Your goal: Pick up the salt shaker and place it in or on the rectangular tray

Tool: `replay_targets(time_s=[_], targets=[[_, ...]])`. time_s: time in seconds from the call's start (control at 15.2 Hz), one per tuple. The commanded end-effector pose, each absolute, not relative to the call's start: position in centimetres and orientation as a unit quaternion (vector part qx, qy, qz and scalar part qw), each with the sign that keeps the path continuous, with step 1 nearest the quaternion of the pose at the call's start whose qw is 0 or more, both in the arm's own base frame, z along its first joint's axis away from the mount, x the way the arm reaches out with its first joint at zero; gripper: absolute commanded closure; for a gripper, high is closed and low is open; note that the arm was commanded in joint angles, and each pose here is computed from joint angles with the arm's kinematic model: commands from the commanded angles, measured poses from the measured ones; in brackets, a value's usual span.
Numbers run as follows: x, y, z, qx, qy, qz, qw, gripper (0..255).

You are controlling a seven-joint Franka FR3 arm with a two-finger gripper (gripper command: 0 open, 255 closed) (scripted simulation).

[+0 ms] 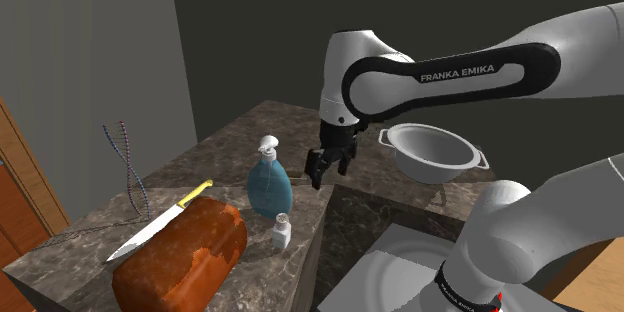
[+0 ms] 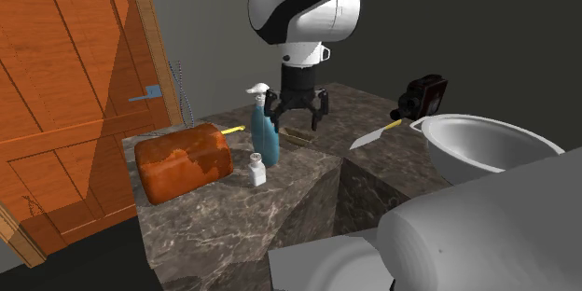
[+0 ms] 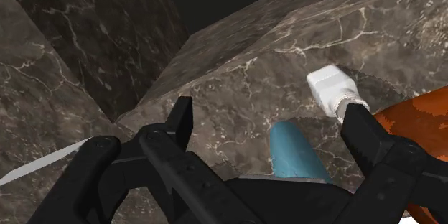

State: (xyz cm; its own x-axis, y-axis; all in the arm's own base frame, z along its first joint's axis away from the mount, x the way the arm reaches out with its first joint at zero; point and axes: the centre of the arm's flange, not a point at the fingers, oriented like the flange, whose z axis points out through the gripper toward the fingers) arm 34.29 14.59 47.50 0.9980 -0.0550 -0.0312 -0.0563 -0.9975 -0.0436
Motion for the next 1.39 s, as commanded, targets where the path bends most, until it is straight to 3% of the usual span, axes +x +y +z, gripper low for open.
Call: replay_targets(time_s=[0.0, 0.53, 1.32], targets=[[35.1, 16.9, 46.1, -0.999, 0.032, 0.010, 0.019, 0], [38.3, 25.3, 40.9, -0.999, 0.047, -0.007, 0.005, 0], [38.3, 25.3, 36.9, -0.999, 0.047, -0.007, 0.005, 0]])
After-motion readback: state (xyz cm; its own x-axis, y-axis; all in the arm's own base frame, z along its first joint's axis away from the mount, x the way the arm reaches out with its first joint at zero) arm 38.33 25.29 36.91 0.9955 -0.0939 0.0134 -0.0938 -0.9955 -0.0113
